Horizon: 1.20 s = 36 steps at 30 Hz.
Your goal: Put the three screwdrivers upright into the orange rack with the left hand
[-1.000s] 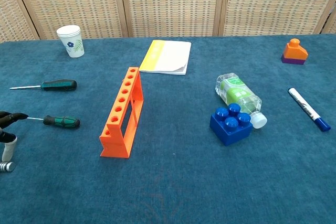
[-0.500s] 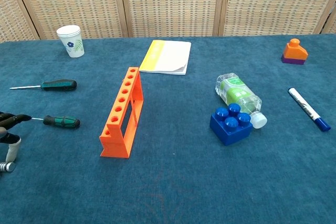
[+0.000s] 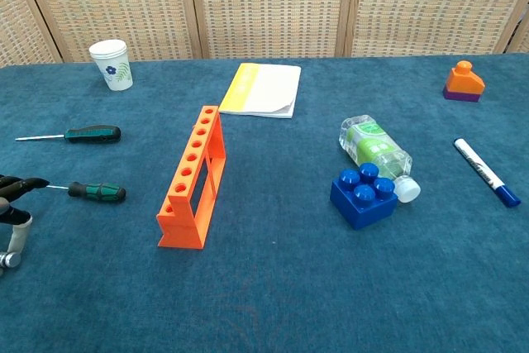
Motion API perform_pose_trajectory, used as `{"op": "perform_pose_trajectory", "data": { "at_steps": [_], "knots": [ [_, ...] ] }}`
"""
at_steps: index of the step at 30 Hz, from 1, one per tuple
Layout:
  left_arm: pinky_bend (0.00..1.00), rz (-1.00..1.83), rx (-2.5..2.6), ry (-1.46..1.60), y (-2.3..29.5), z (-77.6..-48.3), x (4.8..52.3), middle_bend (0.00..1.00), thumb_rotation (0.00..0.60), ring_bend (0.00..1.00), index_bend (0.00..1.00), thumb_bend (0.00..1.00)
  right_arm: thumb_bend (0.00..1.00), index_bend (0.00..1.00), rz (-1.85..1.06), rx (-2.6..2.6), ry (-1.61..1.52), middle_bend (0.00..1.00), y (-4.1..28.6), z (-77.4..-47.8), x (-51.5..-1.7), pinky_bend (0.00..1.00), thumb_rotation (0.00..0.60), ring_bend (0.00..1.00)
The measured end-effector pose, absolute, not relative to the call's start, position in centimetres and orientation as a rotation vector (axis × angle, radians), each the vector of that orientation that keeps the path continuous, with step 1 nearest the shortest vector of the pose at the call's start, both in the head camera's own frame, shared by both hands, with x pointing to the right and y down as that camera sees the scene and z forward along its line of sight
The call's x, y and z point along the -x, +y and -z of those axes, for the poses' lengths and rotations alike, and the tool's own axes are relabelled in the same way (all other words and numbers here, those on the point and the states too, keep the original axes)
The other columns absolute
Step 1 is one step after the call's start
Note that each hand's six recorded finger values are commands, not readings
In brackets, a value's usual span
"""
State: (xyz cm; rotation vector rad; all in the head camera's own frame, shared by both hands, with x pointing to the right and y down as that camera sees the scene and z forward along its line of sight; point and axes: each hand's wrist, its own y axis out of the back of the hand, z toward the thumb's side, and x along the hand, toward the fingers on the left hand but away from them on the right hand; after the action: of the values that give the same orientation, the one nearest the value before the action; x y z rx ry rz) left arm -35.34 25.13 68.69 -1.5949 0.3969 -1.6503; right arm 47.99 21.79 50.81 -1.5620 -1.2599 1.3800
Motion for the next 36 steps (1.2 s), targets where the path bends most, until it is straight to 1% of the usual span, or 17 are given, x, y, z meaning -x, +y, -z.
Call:
{"op": "perform_pose_trajectory", "data": {
  "at_steps": [5,12,24,36],
  "knots": [
    [0.0,1.635,1.636,0.463,24.6,-67.7,35.4,0.0,0.6,0.0,0.6,0.44,0.0,0.0,-1.38,1.563,-1.259,0.0,21.8,-50.8,-48.0,0.0,0.6,0.0],
    [0.0,1.561,1.75,0.656,22.7,-64.6,35.9,0.0,0.6,0.0,0.63,0.44,0.0,0.0,-1.38,1.564,-1.256,0.0,21.8,-50.8,-47.9,0.0,0.6,0.0],
    [0.0,1.357,1.972,0.967,19.1,-59.9,36.4,0.0,0.6,0.0,0.64,0.44,0.0,0.0,-1.381,1.563,-1.263,0.0,21.8,-50.8,-48.0,0.0,0.6,0.0],
    [0.0,1.206,2.18,1.04,16.6,-56.9,34.9,0.0,0.6,0.0,0.65,0.44,0.0,0.0,-1.382,1.563,-1.263,0.0,21.8,-50.8,-48.0,0.0,0.6,0.0]
  ]
}}
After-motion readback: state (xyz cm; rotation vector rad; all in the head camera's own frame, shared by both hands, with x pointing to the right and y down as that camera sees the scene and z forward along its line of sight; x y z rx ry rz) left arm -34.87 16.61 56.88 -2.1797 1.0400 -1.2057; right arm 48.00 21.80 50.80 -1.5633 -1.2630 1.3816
